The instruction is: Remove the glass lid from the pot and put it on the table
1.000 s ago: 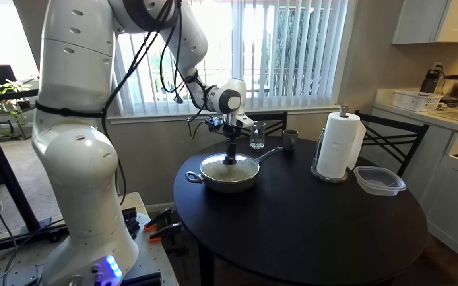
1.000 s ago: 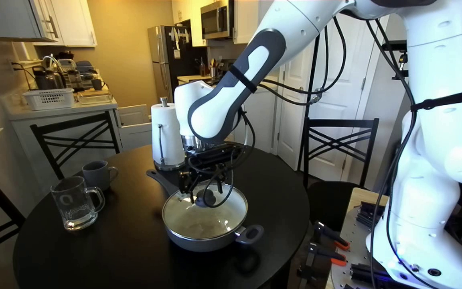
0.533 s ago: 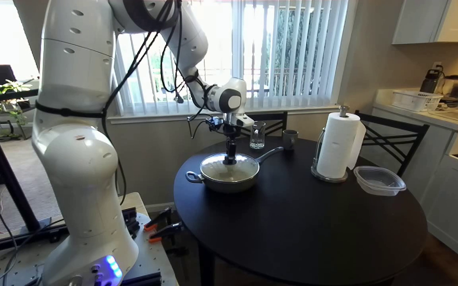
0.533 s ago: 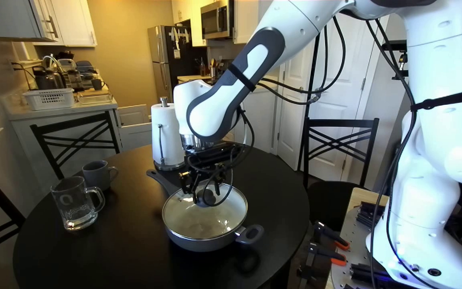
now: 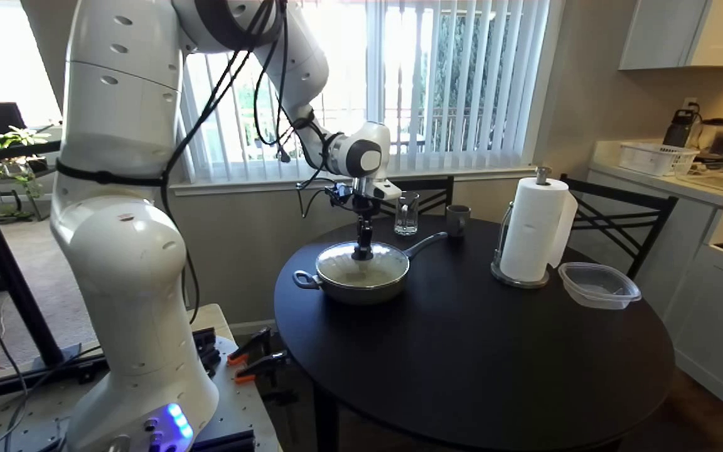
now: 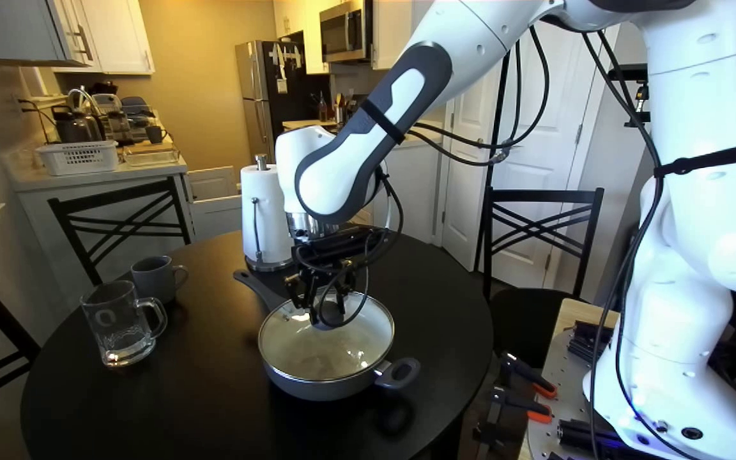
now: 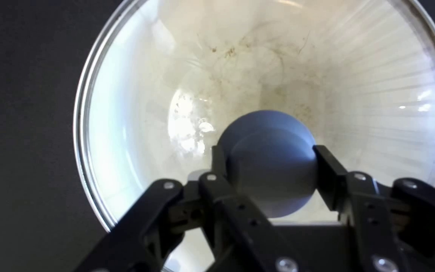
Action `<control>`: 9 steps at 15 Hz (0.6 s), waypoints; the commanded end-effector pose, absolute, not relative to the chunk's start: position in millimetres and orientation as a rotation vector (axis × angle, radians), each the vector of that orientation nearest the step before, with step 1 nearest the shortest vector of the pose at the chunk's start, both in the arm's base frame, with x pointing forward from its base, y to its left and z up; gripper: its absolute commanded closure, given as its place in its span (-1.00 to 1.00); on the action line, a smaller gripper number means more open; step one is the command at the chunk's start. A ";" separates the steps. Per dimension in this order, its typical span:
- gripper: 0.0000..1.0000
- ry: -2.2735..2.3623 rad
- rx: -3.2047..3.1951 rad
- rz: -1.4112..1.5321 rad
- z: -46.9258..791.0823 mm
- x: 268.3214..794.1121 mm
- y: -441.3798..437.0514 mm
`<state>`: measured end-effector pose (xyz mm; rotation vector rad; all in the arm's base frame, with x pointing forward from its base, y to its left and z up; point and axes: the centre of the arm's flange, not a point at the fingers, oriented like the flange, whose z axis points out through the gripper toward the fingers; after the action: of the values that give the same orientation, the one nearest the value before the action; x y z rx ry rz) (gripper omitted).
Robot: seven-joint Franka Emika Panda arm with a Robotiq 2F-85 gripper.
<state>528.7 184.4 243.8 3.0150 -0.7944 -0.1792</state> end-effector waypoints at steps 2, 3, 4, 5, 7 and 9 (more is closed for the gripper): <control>0.35 -0.797 3.025 -0.200 259.8 529.7 174.9; 0.35 -0.806 3.019 -0.191 264.0 529.1 172.6; 0.35 -0.824 3.019 -0.168 274.5 527.8 166.9; 0.35 -0.834 3.018 -0.159 278.7 528.0 164.1; 0.35 -0.853 3.027 -0.144 292.5 527.9 155.8; 0.35 -0.872 3.034 -0.127 306.6 529.7 147.1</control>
<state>536.9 164.0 267.1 3.0110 -0.8539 -0.1371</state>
